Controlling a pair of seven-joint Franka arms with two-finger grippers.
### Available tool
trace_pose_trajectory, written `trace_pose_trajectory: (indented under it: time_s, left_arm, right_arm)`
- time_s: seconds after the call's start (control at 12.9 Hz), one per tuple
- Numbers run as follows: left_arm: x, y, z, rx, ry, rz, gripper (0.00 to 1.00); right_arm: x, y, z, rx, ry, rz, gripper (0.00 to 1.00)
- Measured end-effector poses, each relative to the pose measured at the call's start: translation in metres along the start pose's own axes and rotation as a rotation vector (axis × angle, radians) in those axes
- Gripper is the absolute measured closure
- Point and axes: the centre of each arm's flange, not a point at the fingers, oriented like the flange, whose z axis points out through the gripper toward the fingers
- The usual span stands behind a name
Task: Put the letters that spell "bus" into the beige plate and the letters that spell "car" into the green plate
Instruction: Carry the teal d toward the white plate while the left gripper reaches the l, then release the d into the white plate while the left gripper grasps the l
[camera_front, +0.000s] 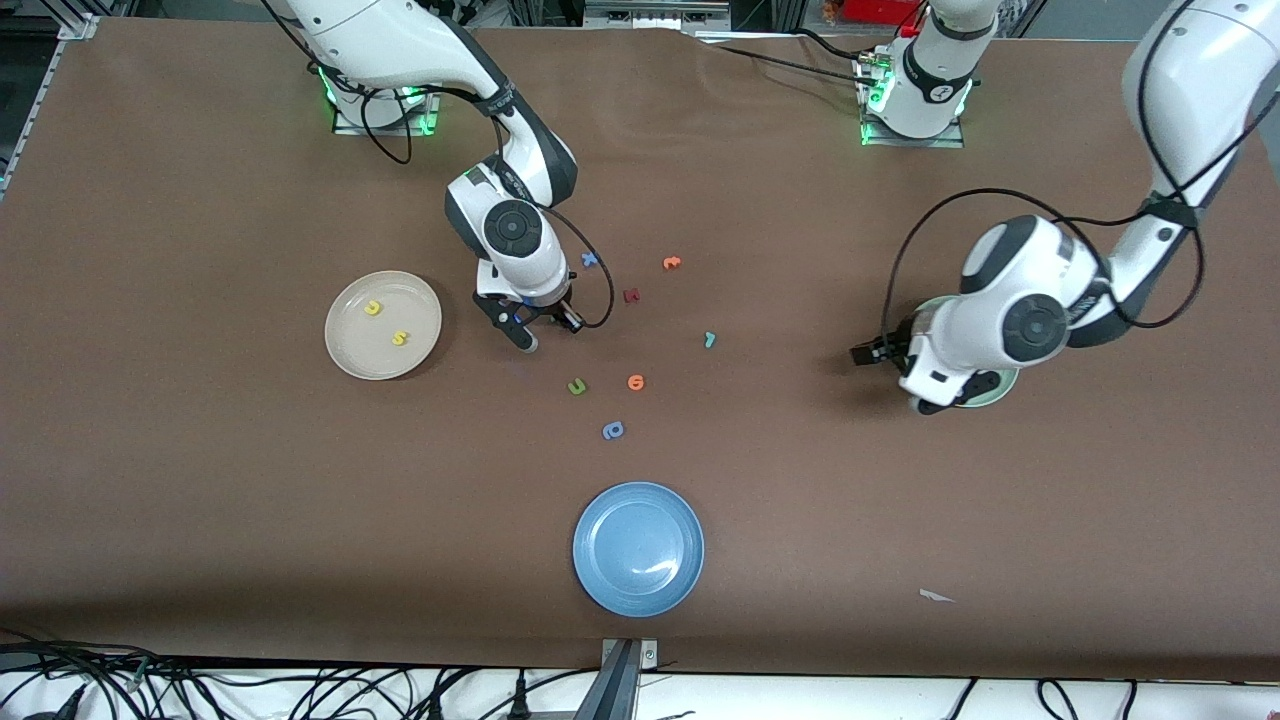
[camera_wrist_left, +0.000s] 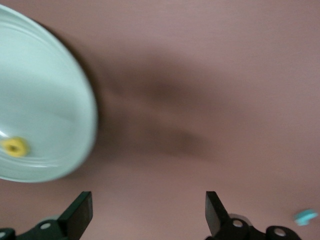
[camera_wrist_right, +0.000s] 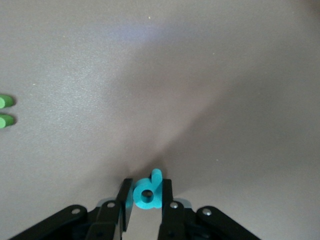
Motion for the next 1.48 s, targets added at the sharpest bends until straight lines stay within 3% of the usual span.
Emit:
trace_pose_trajectory:
  time_s: [0.47, 0.85, 1.09, 1.48]
  left_arm:
    - [-0.072, 0.098, 0.031, -0.092, 0.069, -0.117, 0.04]
    - [-0.104, 0.145, 0.087, -0.084, 0.138, -0.160, 0.07]
    - [-0.105, 0.163, 0.095, -0.094, 0.138, -0.188, 0.11]
    - [-0.120, 0.173, 0.117, -0.075, 0.109, -0.196, 0.15]
  right_arm:
    - [0.008, -0.003, -0.019, -0.006, 0.009, -0.002, 0.73]
    - [0.030, 0.007, -0.067, -0.071, 0.023, -0.054, 0.73]
    - [0.067, 0.024, -0.093, -0.134, 0.025, -0.125, 0.73]
    - [0.173, 0.096, -0.094, -0.230, -0.008, -0.287, 0.73]
